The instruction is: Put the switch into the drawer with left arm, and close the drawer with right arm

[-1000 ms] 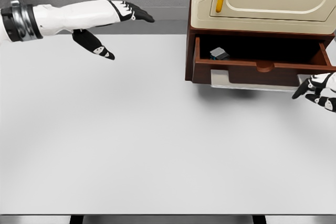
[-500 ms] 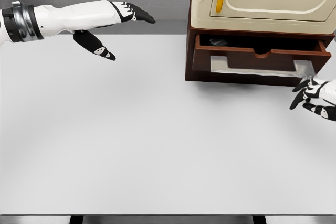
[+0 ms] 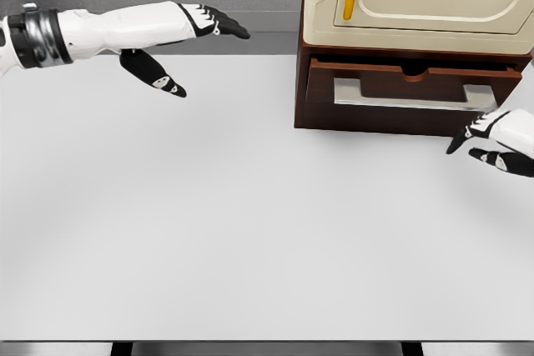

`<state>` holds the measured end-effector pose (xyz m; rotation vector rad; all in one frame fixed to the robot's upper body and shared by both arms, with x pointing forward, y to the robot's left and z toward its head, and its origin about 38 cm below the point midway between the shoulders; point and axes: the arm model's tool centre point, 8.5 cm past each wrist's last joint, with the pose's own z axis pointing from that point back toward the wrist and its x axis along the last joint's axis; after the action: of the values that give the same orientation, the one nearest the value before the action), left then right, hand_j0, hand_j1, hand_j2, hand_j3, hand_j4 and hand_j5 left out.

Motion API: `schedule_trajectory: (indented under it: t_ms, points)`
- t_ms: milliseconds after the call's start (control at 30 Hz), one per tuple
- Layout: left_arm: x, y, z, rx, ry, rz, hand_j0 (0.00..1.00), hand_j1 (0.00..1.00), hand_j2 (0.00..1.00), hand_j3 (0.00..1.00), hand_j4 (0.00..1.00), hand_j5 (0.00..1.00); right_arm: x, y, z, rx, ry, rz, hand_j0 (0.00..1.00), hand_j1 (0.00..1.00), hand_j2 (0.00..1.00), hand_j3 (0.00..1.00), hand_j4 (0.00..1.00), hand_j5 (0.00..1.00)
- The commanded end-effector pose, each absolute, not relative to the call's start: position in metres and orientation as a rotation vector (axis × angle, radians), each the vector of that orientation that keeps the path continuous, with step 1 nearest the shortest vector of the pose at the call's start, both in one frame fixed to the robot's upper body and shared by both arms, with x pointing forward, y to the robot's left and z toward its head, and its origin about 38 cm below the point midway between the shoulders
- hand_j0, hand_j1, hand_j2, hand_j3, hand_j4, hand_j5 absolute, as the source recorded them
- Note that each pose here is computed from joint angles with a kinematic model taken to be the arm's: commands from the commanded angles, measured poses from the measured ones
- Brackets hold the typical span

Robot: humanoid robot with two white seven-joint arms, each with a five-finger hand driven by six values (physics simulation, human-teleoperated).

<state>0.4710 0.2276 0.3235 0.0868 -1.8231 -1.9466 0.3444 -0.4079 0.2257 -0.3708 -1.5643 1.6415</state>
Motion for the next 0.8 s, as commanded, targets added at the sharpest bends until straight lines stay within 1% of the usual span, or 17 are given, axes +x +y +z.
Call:
schedule_trajectory:
  t_ms: [0,233,567,767]
  points:
    - [0.471,0.225,0.324,0.079,-1.830,-1.940,1.00,1.00,1.00,1.00,1.00,1.00,0.345,-0.404,0.217,-0.348,-1.556,1.639,0.52,0.52,0.52,0.52,0.52,0.52]
    - [0.471,0.222,0.323,0.083,-1.830,-1.951,1.00,1.00,1.00,1.00,1.00,1.00,0.355,-0.406,0.221,-0.363,-1.565,1.627,0.52,0.52,0.52,0.52,0.52,0.52]
    - [0.472,0.223,0.323,0.087,-1.829,-1.948,1.00,1.00,1.00,1.00,1.00,1.00,0.366,-0.424,0.224,-0.401,-1.550,1.573,0.52,0.52,0.52,0.52,0.52,0.52]
    - [0.472,0.224,0.323,0.089,-1.828,-1.945,1.00,1.00,1.00,1.00,1.00,1.00,0.370,-0.421,0.226,-0.402,-1.567,1.570,0.53,0.53,0.53,0.53,0.53,0.53]
